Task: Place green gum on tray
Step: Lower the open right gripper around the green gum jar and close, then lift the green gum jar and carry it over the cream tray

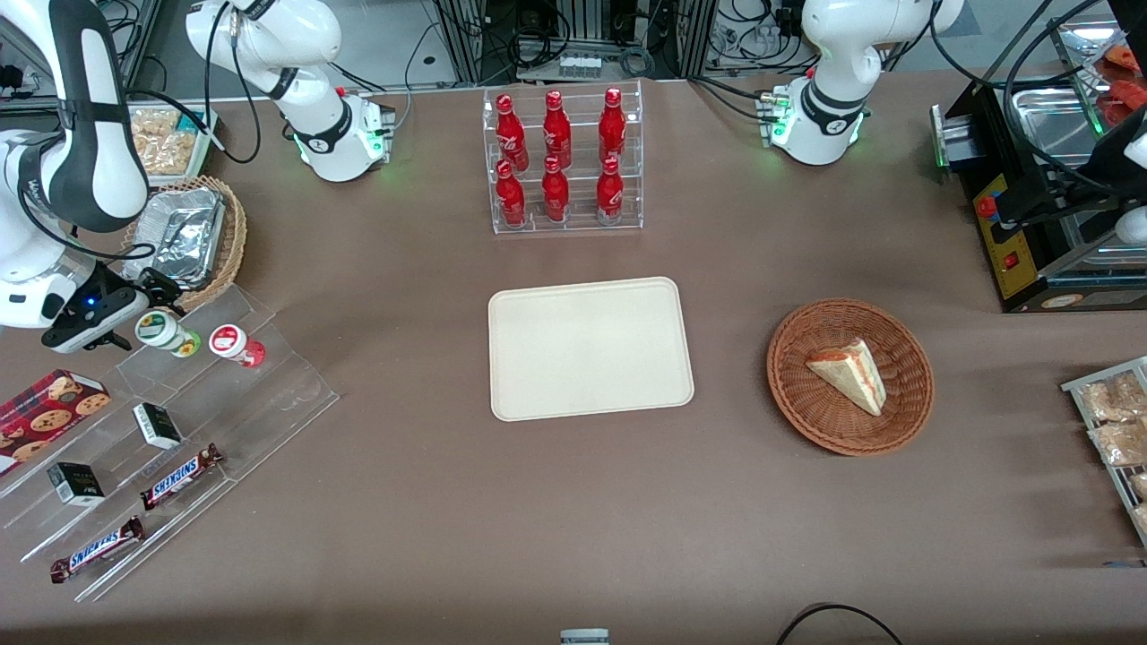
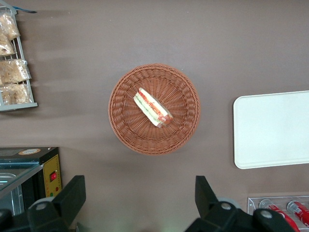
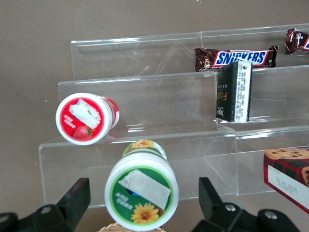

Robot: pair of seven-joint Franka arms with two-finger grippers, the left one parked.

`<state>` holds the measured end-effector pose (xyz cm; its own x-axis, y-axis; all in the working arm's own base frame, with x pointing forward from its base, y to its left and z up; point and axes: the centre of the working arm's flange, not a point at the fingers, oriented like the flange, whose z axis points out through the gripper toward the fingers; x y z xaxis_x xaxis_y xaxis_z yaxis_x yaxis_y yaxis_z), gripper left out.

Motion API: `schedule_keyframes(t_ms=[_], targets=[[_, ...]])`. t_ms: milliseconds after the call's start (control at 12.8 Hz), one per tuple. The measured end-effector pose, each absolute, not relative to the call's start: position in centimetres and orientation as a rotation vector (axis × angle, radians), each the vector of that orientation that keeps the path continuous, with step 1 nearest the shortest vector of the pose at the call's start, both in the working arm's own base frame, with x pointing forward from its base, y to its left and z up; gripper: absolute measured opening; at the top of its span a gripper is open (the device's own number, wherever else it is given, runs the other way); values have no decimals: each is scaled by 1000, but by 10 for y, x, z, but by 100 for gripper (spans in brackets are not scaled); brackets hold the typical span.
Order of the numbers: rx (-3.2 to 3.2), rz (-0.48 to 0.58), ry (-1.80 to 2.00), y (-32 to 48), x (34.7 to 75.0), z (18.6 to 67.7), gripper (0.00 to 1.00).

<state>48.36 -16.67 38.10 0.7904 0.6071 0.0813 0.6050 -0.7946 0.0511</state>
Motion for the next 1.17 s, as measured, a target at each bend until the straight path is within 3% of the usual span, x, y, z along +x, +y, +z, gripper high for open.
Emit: schedule_keyframes(t_ms=[469,547,703,1172], targets=[[2943,150,1007,-164,486,378,96],[2944,149,1007,-164,486,378,88],[2943,150,1006,-164,487,378,61],[2941,127,1068,-149,507,418,59]])
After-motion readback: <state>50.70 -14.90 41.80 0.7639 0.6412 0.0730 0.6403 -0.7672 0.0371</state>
